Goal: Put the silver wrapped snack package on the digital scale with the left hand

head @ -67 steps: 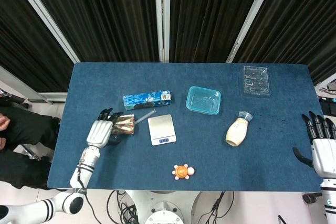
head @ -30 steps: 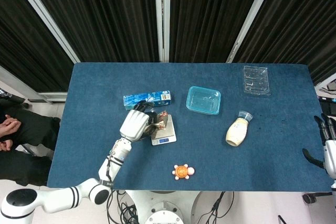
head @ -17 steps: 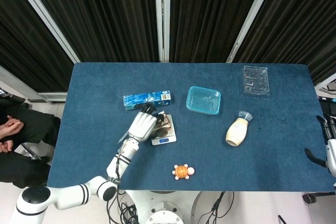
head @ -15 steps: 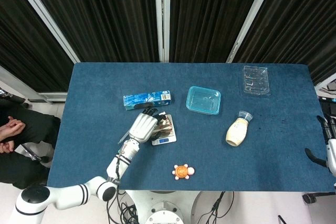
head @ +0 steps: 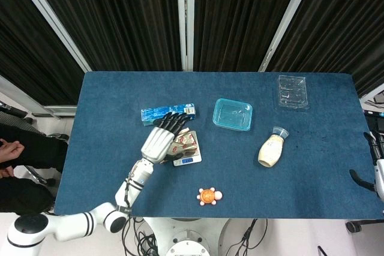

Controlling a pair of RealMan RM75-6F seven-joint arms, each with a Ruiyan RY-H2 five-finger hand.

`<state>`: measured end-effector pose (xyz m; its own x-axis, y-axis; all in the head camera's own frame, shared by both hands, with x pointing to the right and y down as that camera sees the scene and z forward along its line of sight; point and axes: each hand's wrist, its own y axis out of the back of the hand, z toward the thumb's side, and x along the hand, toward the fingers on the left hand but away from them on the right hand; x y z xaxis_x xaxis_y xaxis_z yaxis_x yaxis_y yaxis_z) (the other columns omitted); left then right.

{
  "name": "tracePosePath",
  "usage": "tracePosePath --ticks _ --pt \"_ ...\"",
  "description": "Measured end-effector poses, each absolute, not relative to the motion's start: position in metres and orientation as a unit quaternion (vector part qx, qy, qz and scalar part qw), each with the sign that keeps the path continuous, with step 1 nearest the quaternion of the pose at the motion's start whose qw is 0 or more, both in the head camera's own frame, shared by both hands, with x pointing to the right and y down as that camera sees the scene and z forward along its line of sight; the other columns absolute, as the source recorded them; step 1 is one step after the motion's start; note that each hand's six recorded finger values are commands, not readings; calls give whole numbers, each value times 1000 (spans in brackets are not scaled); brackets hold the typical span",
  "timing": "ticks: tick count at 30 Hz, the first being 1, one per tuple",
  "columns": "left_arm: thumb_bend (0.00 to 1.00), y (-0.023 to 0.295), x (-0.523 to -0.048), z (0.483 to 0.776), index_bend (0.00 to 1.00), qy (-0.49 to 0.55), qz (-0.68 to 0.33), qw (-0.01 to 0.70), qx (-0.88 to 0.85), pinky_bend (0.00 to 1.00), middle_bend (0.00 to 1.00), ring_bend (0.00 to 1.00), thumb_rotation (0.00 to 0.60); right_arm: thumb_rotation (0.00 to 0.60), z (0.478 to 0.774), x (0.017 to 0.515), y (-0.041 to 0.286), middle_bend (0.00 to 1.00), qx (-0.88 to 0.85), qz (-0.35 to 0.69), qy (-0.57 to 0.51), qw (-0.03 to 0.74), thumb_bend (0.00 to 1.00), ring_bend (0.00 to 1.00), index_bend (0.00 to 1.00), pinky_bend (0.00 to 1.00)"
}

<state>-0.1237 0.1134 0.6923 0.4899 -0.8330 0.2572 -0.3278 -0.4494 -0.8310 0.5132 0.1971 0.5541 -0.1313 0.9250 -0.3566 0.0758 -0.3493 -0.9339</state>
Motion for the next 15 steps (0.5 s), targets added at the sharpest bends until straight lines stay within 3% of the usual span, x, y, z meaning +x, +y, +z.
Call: tracePosePath --ticks 6,15 --pt "107 123 -197 671 0 385 -401 386 -736 0 0 0 600 600 557 505 198 0 -565 599 -443 356 158 0 0 0" --pt "117 186 -340 657 0 394 -540 366 -648 0 0 0 600 600 566 487 200 0 -581 585 -431 366 155 0 0 0"
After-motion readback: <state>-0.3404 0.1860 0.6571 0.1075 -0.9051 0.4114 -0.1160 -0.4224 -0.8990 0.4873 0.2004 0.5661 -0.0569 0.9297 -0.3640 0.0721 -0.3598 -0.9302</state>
